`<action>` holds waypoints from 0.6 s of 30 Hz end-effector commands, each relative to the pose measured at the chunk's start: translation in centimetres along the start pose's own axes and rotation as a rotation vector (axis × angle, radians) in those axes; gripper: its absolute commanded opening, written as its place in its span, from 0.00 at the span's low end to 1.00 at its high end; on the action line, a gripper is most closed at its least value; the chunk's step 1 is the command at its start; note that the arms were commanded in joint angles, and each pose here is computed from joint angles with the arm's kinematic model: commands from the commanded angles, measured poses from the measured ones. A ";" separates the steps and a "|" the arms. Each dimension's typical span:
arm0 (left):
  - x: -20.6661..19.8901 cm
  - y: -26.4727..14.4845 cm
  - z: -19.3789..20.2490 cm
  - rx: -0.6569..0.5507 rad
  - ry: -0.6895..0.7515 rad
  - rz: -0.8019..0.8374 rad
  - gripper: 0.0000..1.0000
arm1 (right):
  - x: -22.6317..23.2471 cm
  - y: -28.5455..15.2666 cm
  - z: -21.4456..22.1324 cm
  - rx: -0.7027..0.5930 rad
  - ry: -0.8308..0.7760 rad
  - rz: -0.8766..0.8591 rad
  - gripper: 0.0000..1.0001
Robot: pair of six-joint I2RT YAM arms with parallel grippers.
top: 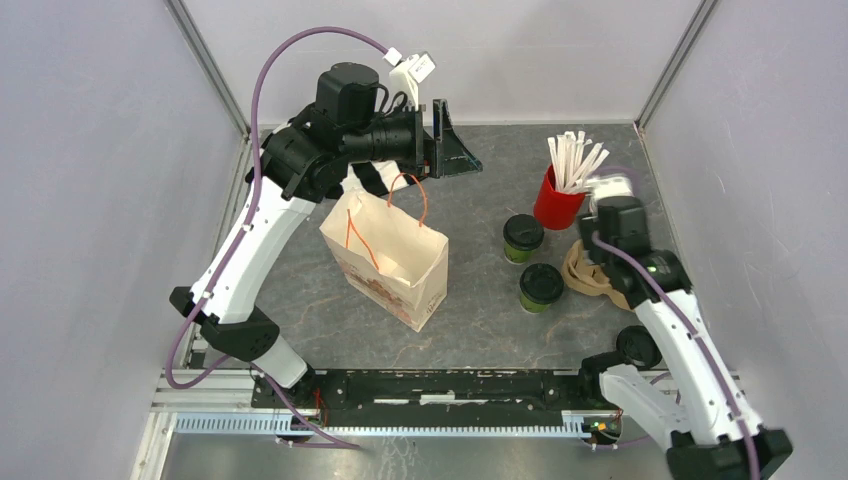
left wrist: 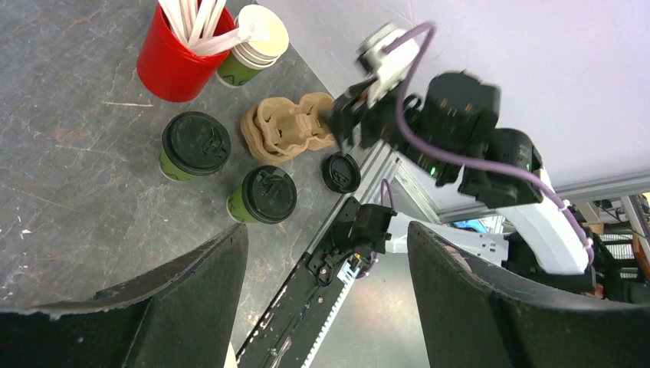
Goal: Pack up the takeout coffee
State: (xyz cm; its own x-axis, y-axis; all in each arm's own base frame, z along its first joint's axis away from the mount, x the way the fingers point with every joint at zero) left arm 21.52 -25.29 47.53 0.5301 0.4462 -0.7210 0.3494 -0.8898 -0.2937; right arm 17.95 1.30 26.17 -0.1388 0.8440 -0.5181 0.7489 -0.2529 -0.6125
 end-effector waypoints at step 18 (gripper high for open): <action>-4.8 -6.1 4.7 -0.112 0.303 -0.132 0.91 | -6.4 6.4 11.7 0.367 0.455 0.103 0.49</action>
State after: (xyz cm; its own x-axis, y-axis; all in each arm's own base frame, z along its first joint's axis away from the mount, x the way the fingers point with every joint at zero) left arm 13.41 -22.92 49.67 0.6422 0.4941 -0.5861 0.4085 -0.8675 -0.2837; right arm 16.53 -11.14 19.98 0.2934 0.9008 -0.3202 0.4605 -0.4267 -0.7784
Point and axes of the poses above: each gripper's point midway between its finger pads, its own y axis out along the fingers, its own x axis along the line the jaws close on, z = x × y, the point moved 9 cm from there along -y, back along the fingers, and after that the axes turned 10 degrees about -y, right-handed, at the moved point
